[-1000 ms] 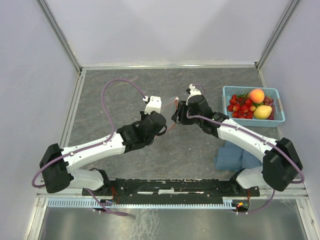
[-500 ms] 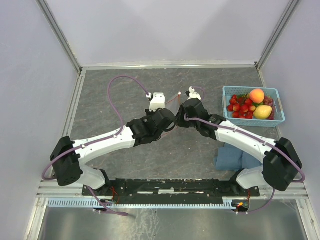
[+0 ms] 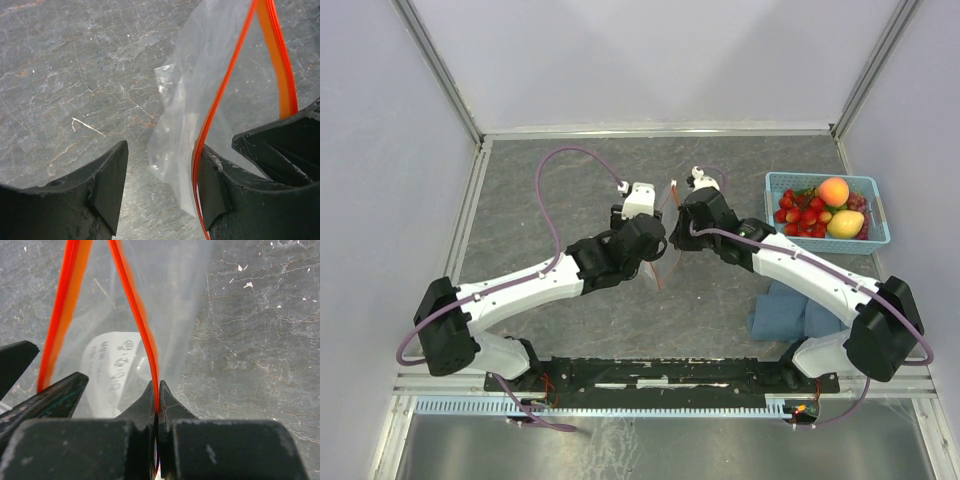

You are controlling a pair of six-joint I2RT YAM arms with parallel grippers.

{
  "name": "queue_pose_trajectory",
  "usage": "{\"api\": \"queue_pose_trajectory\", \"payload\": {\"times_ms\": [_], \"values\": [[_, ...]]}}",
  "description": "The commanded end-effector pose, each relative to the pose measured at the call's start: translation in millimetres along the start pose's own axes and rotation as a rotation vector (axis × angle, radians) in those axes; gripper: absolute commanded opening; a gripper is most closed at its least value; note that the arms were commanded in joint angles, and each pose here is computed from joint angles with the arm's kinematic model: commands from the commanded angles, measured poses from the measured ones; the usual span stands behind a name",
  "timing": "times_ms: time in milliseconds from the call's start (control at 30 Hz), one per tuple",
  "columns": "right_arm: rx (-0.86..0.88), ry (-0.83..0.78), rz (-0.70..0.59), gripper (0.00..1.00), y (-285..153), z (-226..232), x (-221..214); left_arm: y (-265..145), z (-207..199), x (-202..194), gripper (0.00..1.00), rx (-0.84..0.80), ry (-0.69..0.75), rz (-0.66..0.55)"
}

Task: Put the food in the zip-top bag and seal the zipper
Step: Open the zipper of the food storage bag.

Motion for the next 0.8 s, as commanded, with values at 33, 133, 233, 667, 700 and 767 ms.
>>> {"api": "queue_pose_trajectory", "payload": {"times_ms": [33,133,233,667,700,767], "values": [[0.054,-0.065,0.012,0.02,-3,17,12,3,-6,29,0.6,-0.026,0.036,-0.052],[0.066,-0.087,0.04,0.02,0,20,9,14,-4,29,0.5,-0.022,0.041,-0.025],[0.059,-0.115,0.067,0.02,3,17,7,21,1,25,0.34,-0.013,0.026,-0.002],[-0.165,-0.218,0.075,0.02,-7,-40,22,4,38,28,0.03,0.113,0.057,0.065],[-0.17,-0.224,0.073,0.02,-9,-40,24,0,40,29,0.03,0.118,0.057,0.071],[-0.174,-0.233,0.063,0.03,-11,-40,27,-6,44,32,0.03,0.126,0.056,0.079]]}}
Point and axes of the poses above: each gripper's point midway between its finger pads, its own y axis out along the fingers, its own z axis along the line the jaws close on, x = y × z, the point moved 2 cm from there along -y, back along the fingers, and after that the axes turned 1 degree about -y, right-handed, at the moved point
